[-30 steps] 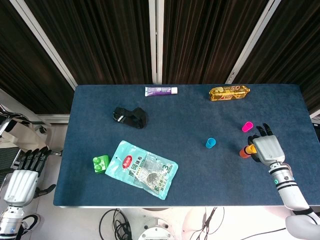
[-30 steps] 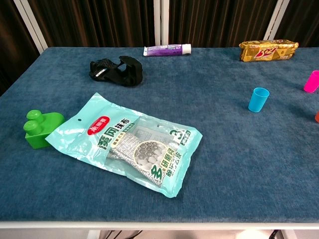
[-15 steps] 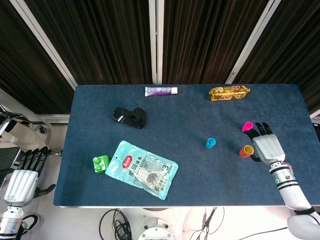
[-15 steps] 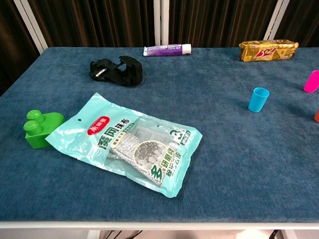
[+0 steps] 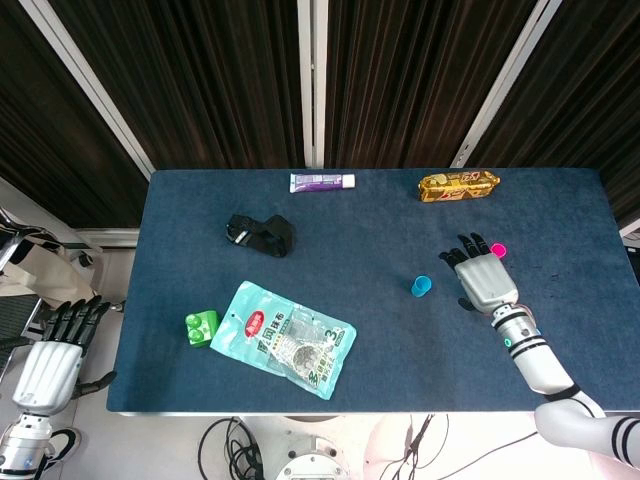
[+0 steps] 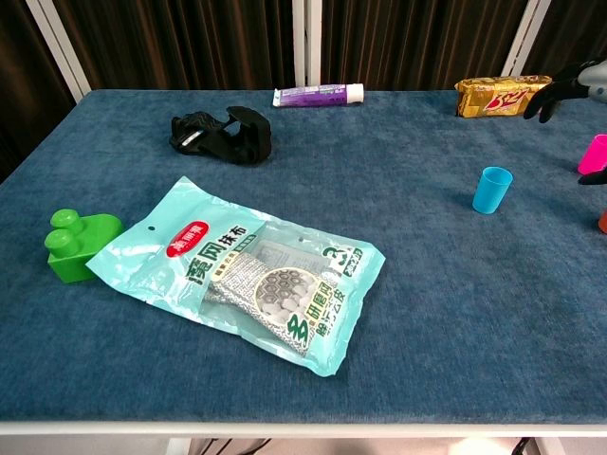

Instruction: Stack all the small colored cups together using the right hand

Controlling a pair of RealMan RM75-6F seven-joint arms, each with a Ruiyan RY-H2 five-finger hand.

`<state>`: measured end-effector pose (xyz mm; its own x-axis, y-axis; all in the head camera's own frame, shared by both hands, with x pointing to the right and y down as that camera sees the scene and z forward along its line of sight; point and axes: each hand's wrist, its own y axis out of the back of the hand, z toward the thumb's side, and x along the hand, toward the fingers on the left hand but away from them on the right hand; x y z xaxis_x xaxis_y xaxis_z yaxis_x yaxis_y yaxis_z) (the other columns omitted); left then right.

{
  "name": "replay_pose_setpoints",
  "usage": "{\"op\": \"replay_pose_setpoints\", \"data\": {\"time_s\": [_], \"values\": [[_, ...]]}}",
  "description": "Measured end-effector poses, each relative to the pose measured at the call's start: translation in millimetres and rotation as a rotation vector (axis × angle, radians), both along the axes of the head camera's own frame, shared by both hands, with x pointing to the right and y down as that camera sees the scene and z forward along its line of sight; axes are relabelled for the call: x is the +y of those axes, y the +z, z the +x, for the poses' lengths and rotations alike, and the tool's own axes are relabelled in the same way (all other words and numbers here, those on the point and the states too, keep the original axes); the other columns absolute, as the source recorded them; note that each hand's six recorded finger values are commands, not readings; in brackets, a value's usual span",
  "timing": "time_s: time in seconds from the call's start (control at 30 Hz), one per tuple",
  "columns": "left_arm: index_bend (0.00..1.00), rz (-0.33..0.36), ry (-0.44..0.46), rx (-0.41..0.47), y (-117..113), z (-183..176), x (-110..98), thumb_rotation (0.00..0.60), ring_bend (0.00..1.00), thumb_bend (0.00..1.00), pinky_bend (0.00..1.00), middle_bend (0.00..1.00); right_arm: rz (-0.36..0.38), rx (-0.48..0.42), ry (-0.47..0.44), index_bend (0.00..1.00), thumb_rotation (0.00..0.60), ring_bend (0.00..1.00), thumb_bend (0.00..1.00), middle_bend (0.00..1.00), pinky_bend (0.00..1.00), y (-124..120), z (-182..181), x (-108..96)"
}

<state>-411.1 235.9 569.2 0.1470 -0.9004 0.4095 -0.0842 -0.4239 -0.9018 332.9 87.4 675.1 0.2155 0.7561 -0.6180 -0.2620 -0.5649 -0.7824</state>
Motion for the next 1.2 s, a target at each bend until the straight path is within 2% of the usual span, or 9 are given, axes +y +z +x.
{"op": "replay_pose_setpoints", "data": {"time_s": [0.3,0.9,1.2], "values": [[0.04,-0.011,0.007,0.004,0,2,5,0.6,0.0,0.06,0.0,0.0,-0.056,0.012,-0.006,0.21,0.6,0.0,0.09,0.27,0.0,37,-33,1],[0.04,-0.023,-0.006,0.0,5,-2,8,0.6,0.0,0.06,0.0,0.0,-0.046,0.037,-0.012,0.36,0.6,0.09,0.19,0.4,0.0,50,-45,3],[0.04,-0.025,-0.01,-0.002,6,-4,10,0.6,0.0,0.06,0.0,0.0,-0.043,0.03,-0.016,0.42,0.6,0.11,0.22,0.43,0.0,55,-51,4]]}}
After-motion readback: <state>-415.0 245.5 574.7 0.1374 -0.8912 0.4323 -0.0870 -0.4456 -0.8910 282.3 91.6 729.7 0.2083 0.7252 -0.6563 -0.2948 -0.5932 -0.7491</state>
